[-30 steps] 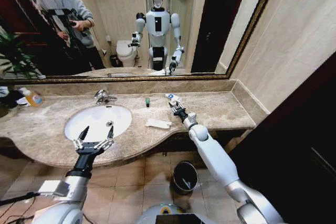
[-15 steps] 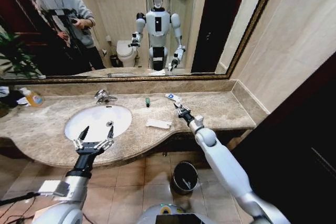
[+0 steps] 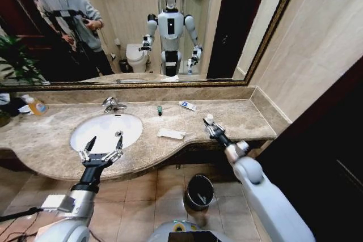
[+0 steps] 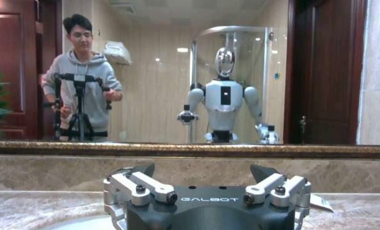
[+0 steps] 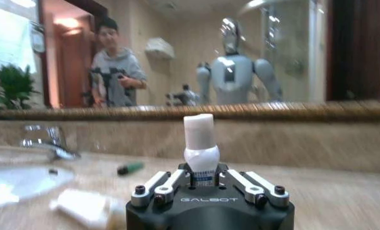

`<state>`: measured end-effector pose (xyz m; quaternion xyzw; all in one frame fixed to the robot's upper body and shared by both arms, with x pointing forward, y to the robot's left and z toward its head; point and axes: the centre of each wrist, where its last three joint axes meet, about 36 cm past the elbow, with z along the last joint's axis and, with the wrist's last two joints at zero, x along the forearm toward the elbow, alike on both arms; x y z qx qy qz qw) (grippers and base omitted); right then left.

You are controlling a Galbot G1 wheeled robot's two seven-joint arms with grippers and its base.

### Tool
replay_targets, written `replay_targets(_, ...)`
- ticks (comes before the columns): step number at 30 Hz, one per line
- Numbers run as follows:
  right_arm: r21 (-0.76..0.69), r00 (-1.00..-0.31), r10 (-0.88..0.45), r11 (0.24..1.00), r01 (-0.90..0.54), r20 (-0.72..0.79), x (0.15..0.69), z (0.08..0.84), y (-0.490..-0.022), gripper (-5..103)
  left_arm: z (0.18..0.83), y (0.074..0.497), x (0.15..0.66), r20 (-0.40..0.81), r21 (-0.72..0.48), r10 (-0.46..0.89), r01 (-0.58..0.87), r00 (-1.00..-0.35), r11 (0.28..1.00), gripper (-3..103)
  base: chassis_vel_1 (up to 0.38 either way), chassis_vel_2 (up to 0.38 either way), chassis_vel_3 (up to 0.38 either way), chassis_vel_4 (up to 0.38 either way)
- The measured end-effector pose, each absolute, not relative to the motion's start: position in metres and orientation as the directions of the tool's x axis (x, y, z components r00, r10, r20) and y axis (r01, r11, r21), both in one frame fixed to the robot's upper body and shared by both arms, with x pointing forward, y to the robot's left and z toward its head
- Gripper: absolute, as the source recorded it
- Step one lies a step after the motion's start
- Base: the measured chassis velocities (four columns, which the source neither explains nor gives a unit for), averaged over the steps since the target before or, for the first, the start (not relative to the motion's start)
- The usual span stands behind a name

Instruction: Pick up the trash from the sink and place it in the trash bin.

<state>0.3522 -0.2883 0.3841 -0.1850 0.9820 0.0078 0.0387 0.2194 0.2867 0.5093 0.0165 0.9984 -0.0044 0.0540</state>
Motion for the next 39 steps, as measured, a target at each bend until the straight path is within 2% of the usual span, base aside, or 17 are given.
replay_targets(7,0.033,-0.945,-0.320,0.947,-0.318,0.061,0.281,0.308,-0.300,18,0.509,0.287,0.219,-0.108,-0.007,0.032,0.033,-0.994,0.999,100,0.000,0.000,0.000,0.000)
replay_targets(9,-0.002,-0.933,-0.336,0.941,-0.340,0.131,0.253,0.266,-0.296,18,0.509,0.287,0.219,-0.108,-0.007,0.032,0.033,-0.994,0.999,100,0.000,0.000,0.000,0.000)
replay_targets(12,-0.026,-0.914,-0.359,0.929,-0.370,0.191,0.243,0.233,-0.292,18,0.509,0.287,0.219,-0.108,-0.007,0.032,0.033,-0.994,0.999,100,0.000,0.000,0.000,0.000)
replay_targets(17,-0.062,-0.872,-0.389,0.903,-0.424,0.298,0.247,0.178,-0.280,18,0.509,0.287,0.219,-0.108,-0.007,0.032,0.033,-0.994,0.999,100,0.000,0.000,0.000,0.000)
replay_targets(19,-0.050,-0.829,-0.415,0.884,-0.465,0.375,0.256,0.150,-0.256,18,0.509,0.287,0.219,-0.108,-0.007,0.032,0.033,-0.994,0.999,100,0.000,0.000,0.000,0.000)
replay_targets(24,-0.039,-0.795,-0.419,0.875,-0.483,0.439,0.272,0.124,-0.224,18,0.509,0.287,0.219,-0.108,-0.007,0.032,0.033,-0.994,0.999,100,0.000,0.000,0.000,0.000)
replay_targets(32,-0.045,-0.758,-0.411,0.865,-0.499,0.506,0.283,0.098,-0.217,18,0.509,0.287,0.219,-0.108,-0.007,0.033,0.034,-0.994,0.999,100,0.000,0.000,0.000,0.000)
replay_targets(39,-0.063,-0.757,-0.410,0.859,-0.508,0.509,0.296,0.100,-0.222,18,0.509,0.287,0.219,-0.108,-0.007,0.032,0.033,-0.994,0.999,100,0.000,0.000,0.000,0.000)
